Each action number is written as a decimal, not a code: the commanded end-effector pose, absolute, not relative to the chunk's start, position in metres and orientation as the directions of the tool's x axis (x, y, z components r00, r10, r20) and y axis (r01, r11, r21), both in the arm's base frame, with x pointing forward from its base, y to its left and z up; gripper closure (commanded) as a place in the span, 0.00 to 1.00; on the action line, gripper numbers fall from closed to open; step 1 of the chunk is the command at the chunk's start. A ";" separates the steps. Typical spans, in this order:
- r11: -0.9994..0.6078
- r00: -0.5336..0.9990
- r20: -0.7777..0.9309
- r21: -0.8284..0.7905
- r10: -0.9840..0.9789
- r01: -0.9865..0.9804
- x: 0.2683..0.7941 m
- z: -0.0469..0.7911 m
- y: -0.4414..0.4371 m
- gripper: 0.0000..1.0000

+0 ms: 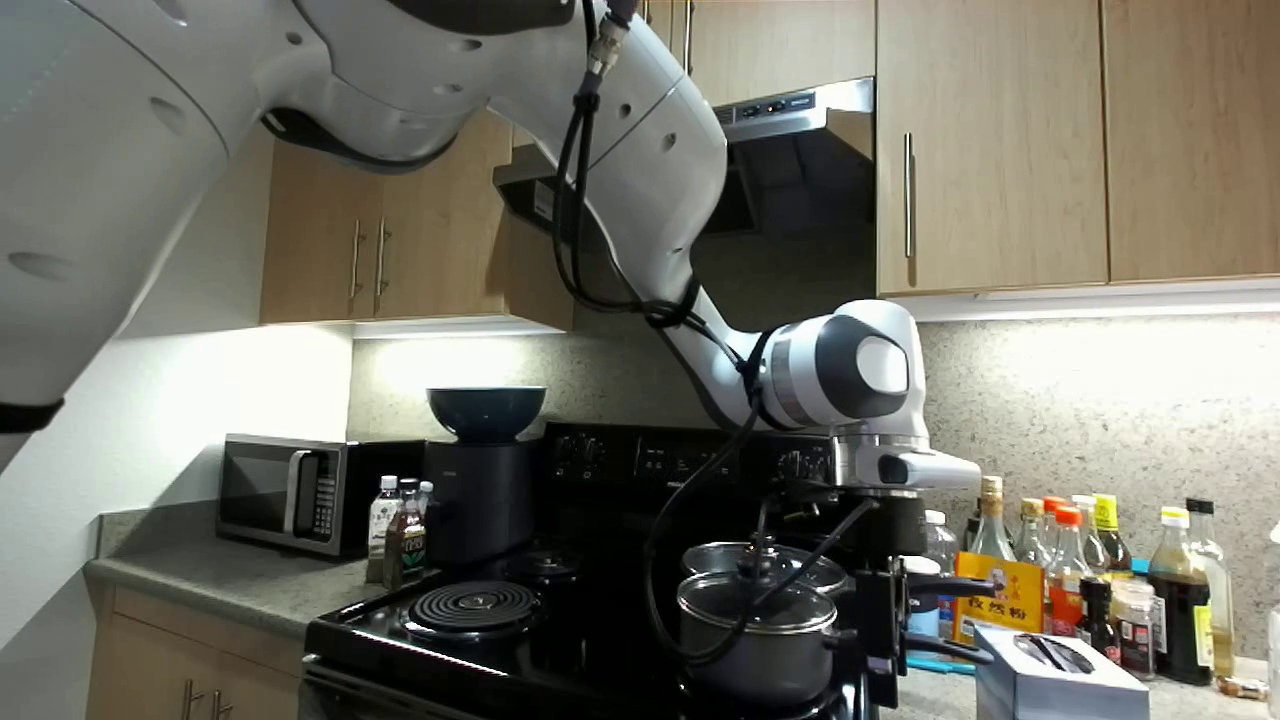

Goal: Twist the handle to the right

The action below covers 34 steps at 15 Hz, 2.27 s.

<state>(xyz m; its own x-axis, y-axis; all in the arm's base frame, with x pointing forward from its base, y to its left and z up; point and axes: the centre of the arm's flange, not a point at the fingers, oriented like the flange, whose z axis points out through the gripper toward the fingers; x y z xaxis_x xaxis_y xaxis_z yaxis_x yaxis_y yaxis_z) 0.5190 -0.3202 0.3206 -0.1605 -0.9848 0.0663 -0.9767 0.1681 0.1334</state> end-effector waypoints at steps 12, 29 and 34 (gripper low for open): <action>-0.112 0.119 0.077 0.094 -0.990 -0.989 0.579 0.329 -0.351 0.00; -0.161 0.168 0.127 0.065 -0.978 -0.985 0.566 0.371 -0.323 0.00; -0.255 0.259 0.096 0.055 -0.961 -0.965 0.544 0.409 -0.284 0.00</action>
<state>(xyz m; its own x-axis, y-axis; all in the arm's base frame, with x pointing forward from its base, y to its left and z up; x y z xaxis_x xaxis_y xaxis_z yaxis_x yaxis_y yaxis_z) 0.5782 -0.3141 0.3858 0.1789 -0.9764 0.1211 -0.9835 -0.1741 0.0492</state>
